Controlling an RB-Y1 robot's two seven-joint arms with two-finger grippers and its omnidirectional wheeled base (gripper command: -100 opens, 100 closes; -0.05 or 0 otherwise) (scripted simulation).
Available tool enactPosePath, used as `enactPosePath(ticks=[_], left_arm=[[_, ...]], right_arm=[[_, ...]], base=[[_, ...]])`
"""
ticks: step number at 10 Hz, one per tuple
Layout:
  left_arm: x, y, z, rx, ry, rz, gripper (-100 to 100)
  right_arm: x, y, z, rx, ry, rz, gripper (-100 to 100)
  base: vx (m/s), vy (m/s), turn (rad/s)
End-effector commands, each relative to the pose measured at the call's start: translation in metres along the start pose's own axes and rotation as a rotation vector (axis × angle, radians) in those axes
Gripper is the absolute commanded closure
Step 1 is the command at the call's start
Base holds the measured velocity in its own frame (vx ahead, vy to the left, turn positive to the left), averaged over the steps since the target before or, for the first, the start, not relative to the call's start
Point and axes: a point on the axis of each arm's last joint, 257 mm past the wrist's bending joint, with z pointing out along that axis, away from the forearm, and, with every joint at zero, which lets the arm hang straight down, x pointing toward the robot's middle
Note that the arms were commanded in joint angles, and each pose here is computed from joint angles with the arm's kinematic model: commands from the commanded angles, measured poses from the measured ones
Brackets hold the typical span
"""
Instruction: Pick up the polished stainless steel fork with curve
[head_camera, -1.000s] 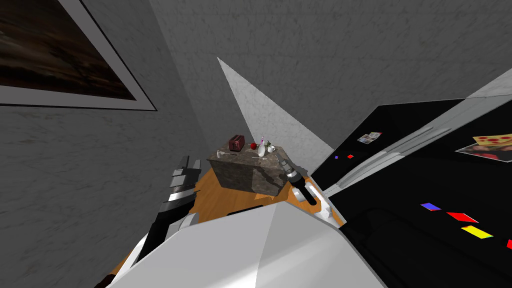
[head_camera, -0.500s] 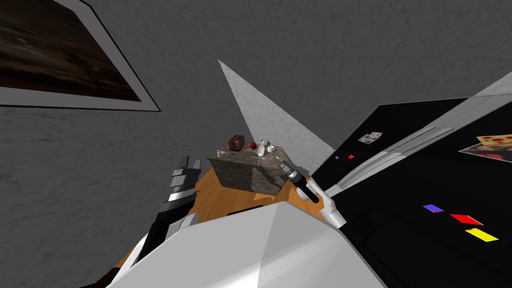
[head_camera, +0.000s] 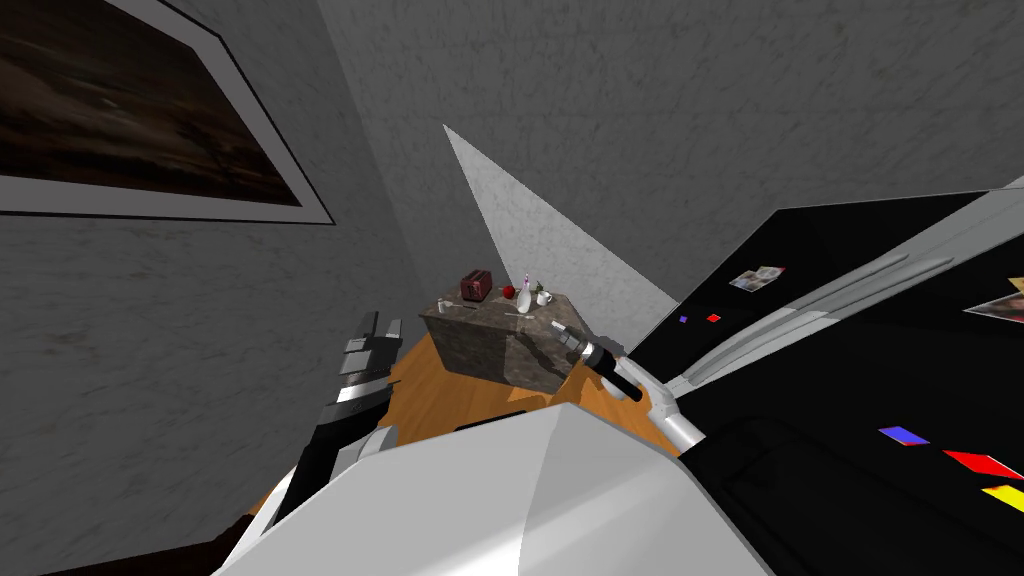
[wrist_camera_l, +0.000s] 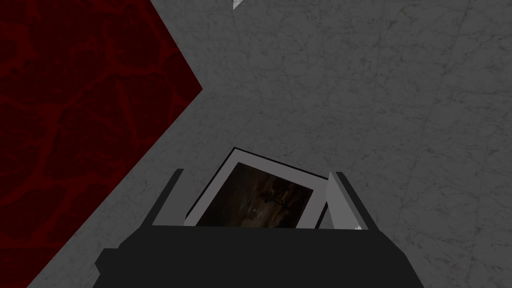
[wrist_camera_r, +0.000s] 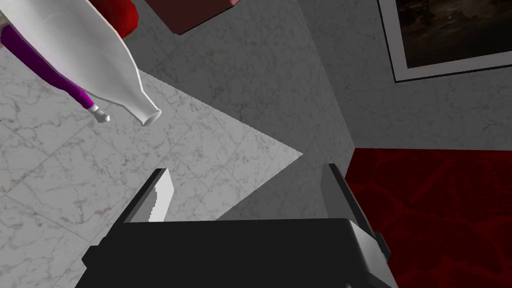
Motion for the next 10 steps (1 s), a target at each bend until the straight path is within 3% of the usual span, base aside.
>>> enactPosePath(ticks=[1, 4, 7, 8, 9, 10], left_arm=[[0.000, 0.000, 0.000, 0.000, 0.000, 0.000, 0], [0.000, 0.000, 0.000, 0.000, 0.000, 0.000, 0], [0.000, 0.000, 0.000, 0.000, 0.000, 0.000, 0], [0.000, 0.000, 0.000, 0.000, 0.000, 0.000, 0], [0.000, 0.000, 0.000, 0.000, 0.000, 0.000, 0], [0.000, 0.000, 0.000, 0.000, 0.000, 0.000, 0]], right_arm=[[0.007, -0.009, -0.006, 0.010, 0.045, -0.027, -100], [0.034, -0.039, -0.027, 0.045, 0.190, -0.103, -100], [0.045, -0.058, -0.044, 0.065, 0.284, -0.154, -100], [0.057, -0.074, -0.061, 0.084, 0.356, -0.186, -100], [0.056, -0.075, -0.062, 0.085, 0.367, -0.194, -100], [0.067, -0.091, -0.081, 0.105, 0.439, -0.223, -100]], base=[[0.008, -0.004, 0.046], [0.018, 0.001, 0.087], [0.026, 0.009, 0.093], [0.040, 0.010, 0.138], [0.042, 0.006, 0.084], [0.049, 0.018, 0.139]])
